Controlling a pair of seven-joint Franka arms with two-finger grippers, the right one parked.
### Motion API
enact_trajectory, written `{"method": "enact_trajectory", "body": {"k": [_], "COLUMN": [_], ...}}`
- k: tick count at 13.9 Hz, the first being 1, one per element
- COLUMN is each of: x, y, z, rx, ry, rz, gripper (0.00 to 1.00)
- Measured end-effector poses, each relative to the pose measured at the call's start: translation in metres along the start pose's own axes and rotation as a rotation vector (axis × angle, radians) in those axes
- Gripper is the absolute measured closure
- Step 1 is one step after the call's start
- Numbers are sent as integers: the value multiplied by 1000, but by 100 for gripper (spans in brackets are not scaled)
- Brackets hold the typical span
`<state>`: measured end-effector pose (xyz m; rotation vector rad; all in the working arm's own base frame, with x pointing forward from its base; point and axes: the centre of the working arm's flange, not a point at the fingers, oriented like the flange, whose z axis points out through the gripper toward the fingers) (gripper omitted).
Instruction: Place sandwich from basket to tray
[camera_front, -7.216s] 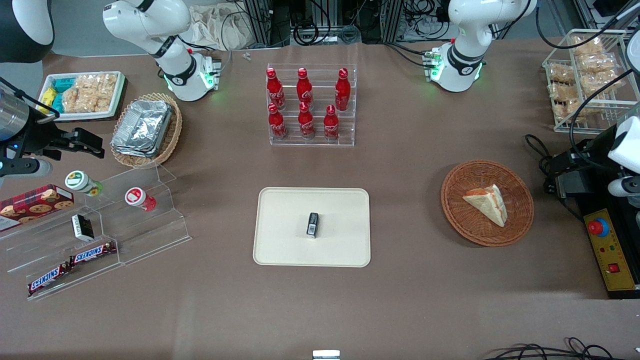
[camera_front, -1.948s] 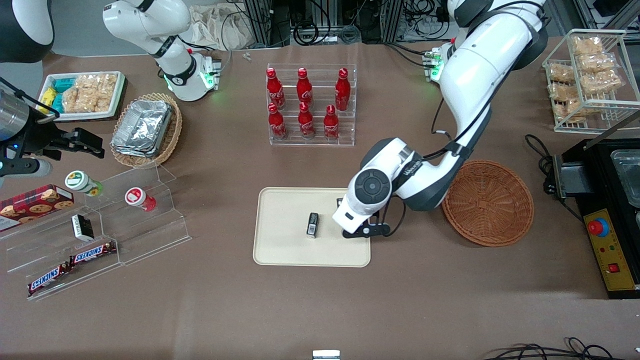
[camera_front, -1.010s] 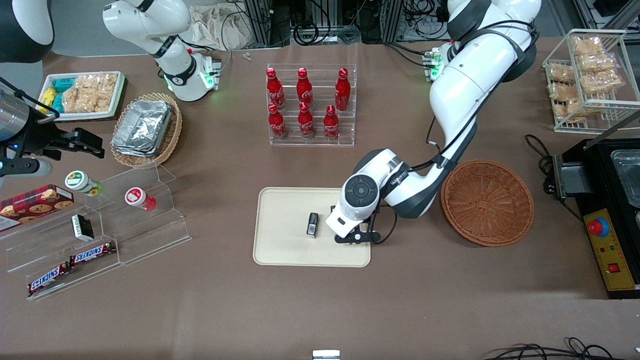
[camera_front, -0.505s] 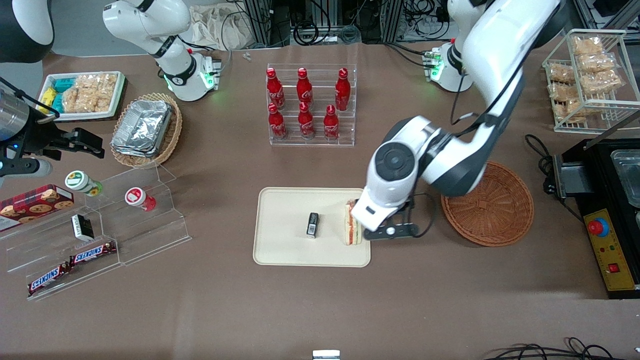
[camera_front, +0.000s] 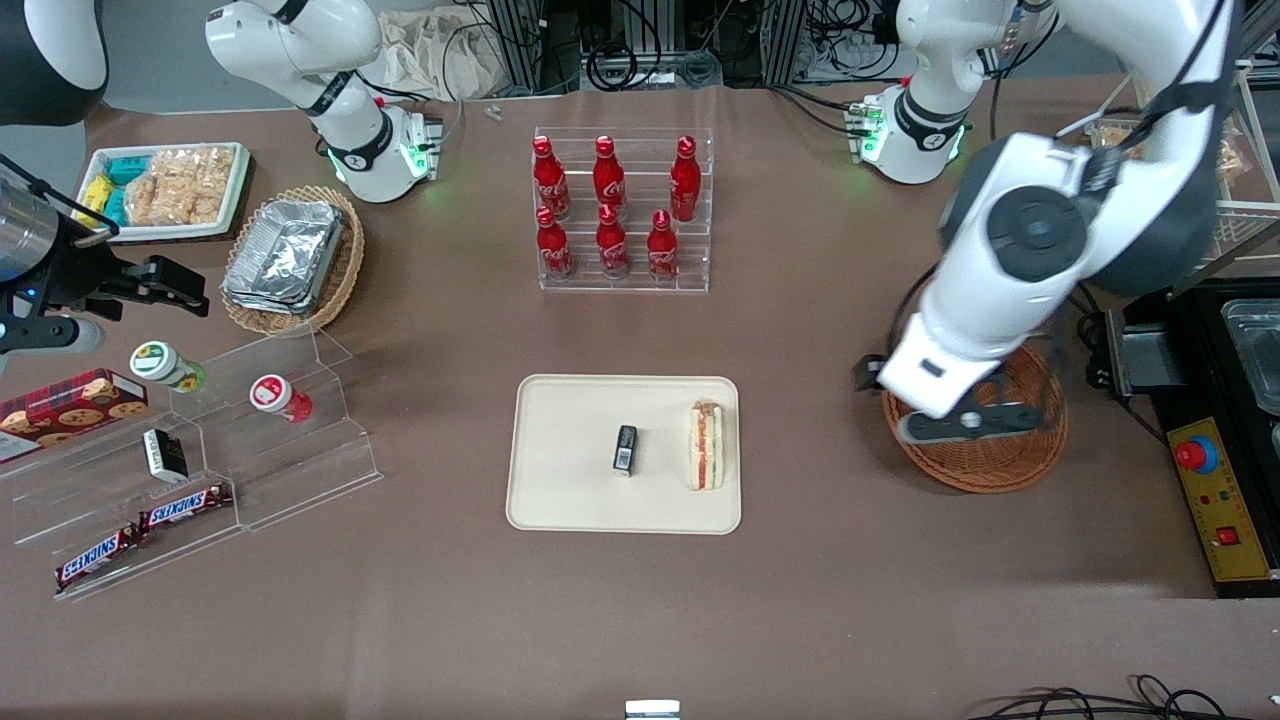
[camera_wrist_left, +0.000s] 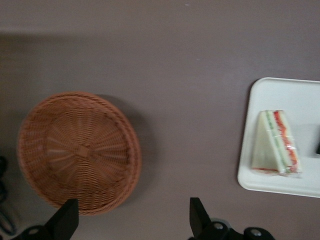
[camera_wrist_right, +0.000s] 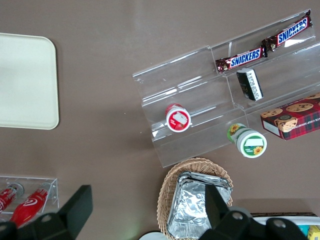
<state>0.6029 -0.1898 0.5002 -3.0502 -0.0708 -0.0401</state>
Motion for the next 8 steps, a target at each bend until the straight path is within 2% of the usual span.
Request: {"method": "enact_trajectory", "body": {"k": [2, 5, 8], "x": [5, 18, 23], "y": [-45, -121, -145], "z": [-14, -24, -31], "rx": [-11, -47, -51], "ry": [3, 10, 15], "rz": [50, 117, 102], "gripper": [0, 0, 0]}}
